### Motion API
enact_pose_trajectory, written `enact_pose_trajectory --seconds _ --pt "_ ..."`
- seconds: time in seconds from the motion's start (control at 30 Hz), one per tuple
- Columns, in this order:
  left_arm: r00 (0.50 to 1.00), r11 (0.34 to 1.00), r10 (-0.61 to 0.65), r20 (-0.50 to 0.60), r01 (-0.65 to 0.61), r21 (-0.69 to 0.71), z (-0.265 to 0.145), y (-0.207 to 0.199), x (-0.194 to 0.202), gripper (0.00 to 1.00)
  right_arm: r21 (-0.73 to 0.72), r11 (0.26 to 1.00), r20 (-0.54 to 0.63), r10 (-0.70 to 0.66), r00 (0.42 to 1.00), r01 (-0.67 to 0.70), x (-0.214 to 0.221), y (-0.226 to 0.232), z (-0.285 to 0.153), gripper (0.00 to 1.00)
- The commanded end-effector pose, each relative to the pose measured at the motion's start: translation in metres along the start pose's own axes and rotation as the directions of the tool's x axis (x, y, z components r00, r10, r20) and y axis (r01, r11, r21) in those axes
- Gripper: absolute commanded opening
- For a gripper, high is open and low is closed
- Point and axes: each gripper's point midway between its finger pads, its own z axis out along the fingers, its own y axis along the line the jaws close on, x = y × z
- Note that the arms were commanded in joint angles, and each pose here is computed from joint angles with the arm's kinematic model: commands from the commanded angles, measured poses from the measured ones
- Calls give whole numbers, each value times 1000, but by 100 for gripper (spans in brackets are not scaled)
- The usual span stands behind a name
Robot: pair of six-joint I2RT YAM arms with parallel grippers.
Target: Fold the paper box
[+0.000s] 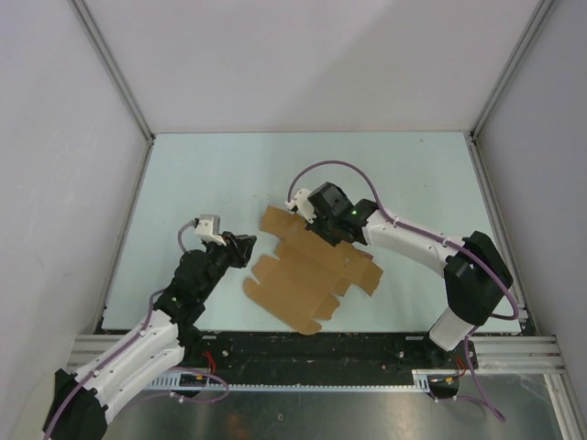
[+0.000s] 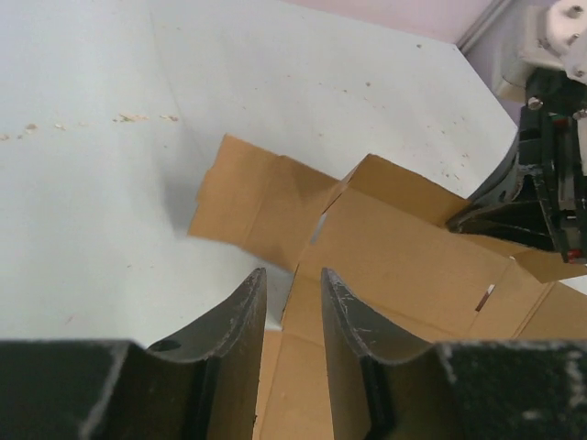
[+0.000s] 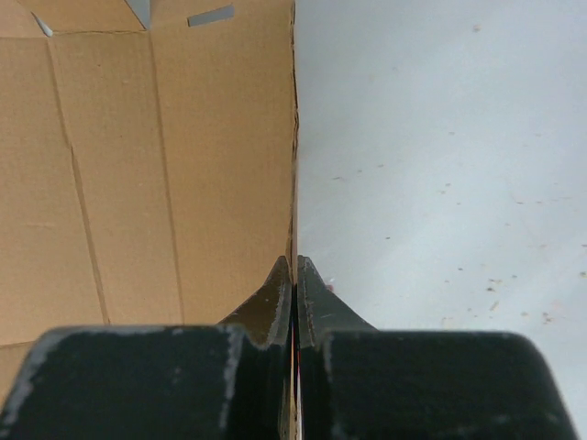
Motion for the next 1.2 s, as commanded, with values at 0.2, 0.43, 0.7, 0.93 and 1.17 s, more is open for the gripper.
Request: enact_pose_trajectory --seconds 0.2,0.43,0.7,0.93,1.17 --pt "998 996 -24 64 30 -88 -2 25 -11 34 248 951 10 -192 981 184 -14 -47 -16 0" --pt "998 994 -24 54 30 -108 -2 31 -7 31 332 902 -40 -280 959 277 -17 -68 -24 0" --pt "998 989 -30 62 39 -144 1 37 -12 27 360 888 -53 -286 957 285 -15 -64 -28 0" --pt "997 987 -38 68 48 -153 2 38 -15 27 427 890 15 -180 984 156 -24 -72 -36 0" --pt "996 988 -39 77 50 -145 1 37 -17 27 486 871 126 -149 981 70 -48 -80 -47 0"
